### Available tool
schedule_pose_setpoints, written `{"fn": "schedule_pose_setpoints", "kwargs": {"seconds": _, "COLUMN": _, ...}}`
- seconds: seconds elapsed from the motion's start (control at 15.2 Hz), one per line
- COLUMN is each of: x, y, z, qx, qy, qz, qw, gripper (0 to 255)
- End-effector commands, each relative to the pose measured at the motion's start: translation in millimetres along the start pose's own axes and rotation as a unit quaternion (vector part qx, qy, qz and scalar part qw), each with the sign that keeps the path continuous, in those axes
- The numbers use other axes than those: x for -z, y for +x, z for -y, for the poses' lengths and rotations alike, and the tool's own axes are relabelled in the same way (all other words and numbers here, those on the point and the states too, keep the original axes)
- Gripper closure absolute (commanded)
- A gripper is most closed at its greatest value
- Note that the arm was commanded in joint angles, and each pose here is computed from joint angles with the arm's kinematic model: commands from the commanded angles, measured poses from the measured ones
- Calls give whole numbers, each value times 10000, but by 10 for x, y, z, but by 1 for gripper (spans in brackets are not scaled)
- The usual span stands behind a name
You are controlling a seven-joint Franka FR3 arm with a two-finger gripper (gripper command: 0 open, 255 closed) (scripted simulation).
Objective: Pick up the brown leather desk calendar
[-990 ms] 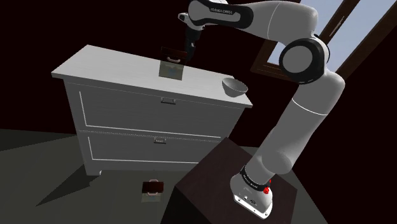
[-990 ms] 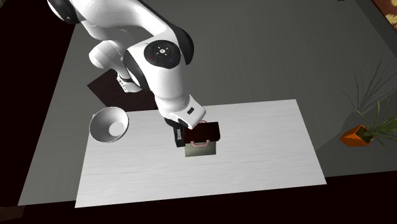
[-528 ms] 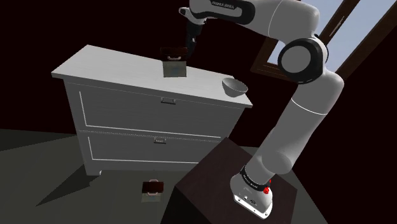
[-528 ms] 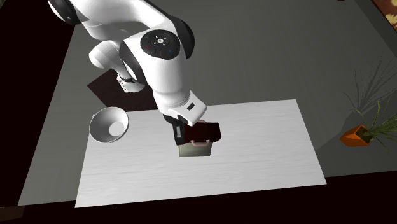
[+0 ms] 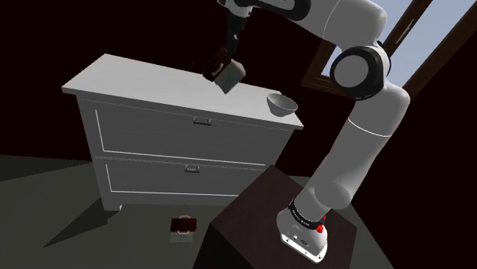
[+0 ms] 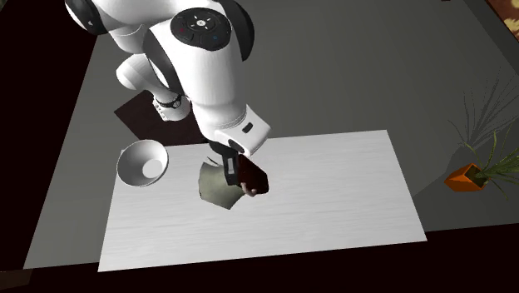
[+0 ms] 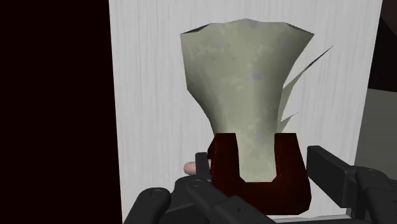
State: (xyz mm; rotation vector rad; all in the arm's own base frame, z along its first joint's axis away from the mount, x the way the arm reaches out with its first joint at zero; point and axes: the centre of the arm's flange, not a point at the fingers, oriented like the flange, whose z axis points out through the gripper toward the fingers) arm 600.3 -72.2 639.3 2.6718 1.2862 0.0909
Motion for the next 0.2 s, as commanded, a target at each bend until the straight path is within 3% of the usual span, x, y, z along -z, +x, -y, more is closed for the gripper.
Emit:
{"fn": "schedule_pose_setpoints", "kwargs": {"seconds": 0.0, "x": 113, "y": -5, "z": -29, "qx": 1, "qy": -8, "qz": -6, "qw": 10000, "gripper": 255}}
{"fn": "schedule_pose_setpoints", "kwargs": {"seconds": 0.13, "x": 121, "y": -5, "z": -30, "qx": 1, "qy": -8, "qz": -6, "qw": 10000, "gripper": 255}}
